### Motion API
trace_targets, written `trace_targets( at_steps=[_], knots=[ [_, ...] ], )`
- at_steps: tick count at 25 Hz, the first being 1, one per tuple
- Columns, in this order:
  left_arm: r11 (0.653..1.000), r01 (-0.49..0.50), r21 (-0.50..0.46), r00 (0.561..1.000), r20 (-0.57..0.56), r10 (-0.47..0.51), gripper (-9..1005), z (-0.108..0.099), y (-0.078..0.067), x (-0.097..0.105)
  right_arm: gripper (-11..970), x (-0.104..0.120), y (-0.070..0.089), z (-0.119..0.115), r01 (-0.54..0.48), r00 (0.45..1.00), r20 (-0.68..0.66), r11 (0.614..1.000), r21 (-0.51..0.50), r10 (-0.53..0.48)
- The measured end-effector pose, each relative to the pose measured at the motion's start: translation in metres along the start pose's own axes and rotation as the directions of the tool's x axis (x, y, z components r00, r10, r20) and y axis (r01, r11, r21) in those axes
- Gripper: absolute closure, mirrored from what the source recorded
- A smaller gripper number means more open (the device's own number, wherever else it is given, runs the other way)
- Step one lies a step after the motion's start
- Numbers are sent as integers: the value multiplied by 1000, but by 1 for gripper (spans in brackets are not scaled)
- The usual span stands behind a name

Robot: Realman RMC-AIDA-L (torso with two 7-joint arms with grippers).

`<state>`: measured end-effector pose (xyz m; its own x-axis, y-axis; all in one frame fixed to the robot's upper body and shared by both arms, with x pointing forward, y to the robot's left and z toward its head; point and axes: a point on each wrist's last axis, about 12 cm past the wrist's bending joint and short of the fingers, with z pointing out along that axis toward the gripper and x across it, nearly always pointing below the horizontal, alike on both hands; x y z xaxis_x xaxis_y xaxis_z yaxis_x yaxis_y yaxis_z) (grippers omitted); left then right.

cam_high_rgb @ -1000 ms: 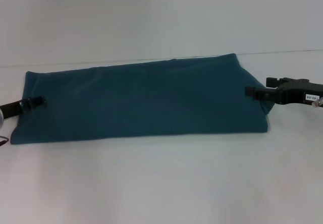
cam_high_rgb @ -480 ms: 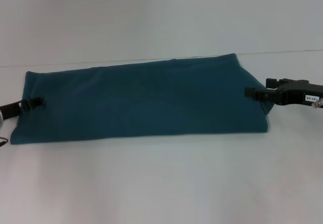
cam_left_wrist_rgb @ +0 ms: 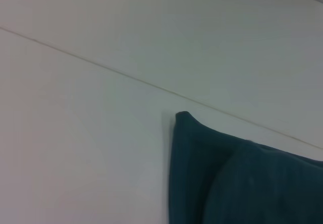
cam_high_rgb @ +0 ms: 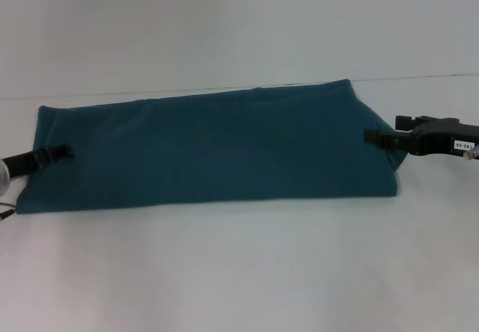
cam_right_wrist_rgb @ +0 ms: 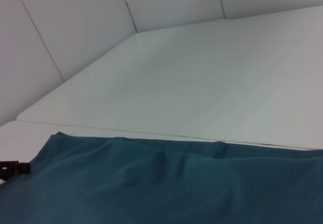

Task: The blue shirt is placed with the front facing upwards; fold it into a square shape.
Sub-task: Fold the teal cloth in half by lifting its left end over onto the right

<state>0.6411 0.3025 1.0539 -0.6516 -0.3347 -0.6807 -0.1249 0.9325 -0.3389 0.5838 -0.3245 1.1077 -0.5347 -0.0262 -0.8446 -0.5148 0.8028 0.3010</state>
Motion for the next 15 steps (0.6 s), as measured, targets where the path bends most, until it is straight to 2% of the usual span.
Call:
trace_targets(
  at_steps=[15],
  knots=[
    [999, 11, 36, 1000, -24, -11, 124, 1, -8, 2, 32, 1, 0, 0, -3, 1000, 0, 1000, 0, 3]
  ],
)
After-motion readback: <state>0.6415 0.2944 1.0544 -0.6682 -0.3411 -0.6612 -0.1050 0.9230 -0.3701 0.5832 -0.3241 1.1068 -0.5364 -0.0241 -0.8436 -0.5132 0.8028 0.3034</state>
